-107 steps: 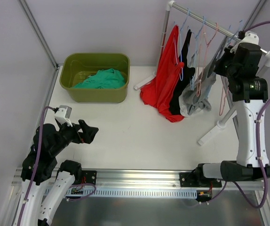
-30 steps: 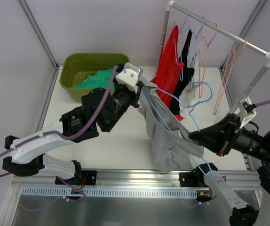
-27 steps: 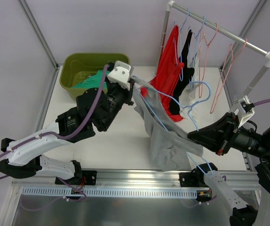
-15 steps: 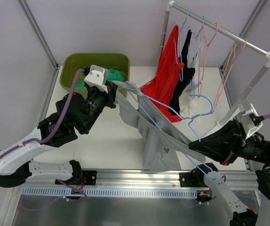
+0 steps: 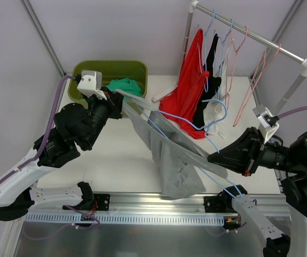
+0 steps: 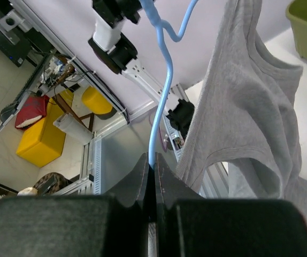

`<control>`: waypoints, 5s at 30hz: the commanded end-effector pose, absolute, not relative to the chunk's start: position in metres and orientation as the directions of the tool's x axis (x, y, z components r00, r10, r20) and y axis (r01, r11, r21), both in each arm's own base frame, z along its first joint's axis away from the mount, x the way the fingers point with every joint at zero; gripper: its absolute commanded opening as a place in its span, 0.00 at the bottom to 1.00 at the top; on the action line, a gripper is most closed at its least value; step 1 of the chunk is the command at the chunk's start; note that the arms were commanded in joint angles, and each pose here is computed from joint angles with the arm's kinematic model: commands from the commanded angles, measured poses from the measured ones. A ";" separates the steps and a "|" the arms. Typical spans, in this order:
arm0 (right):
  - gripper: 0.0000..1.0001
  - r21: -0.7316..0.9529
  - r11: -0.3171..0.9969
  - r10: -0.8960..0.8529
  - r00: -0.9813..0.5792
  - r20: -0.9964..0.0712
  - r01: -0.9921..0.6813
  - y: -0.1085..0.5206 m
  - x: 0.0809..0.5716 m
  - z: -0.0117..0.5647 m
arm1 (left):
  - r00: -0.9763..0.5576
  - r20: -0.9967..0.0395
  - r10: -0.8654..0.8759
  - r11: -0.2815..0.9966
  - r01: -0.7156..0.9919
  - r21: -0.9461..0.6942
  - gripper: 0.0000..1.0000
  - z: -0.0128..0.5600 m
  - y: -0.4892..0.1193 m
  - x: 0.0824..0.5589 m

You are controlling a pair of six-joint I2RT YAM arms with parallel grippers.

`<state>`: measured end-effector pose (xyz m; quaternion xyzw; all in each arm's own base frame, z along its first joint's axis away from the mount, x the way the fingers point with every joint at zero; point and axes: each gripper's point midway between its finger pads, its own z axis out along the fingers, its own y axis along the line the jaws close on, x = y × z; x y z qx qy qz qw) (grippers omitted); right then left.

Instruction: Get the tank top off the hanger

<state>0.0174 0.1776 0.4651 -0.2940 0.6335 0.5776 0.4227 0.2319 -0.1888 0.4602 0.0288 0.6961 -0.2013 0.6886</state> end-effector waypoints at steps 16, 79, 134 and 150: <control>0.00 0.182 0.006 0.100 -0.180 -0.978 -0.983 0.172 -0.019 0.489 | -0.267 -0.944 -0.192 0.806 0.507 -0.307 0.00 0.431 -0.263 0.246; 0.00 0.496 0.863 0.483 -0.133 -0.865 -0.094 0.067 0.218 0.457 | -0.680 -0.733 0.005 0.870 0.364 -0.332 0.99 0.215 -0.150 0.131; 0.00 0.491 0.856 0.516 -0.230 -0.825 0.162 0.020 0.338 0.389 | -0.677 -0.736 -0.008 0.862 0.369 -0.349 0.99 0.203 -0.146 0.122; 1.00 0.454 0.890 0.446 -0.129 -0.885 -0.037 0.036 0.250 0.439 | -0.680 -0.724 0.119 0.783 0.513 -0.352 0.99 0.215 -0.243 0.155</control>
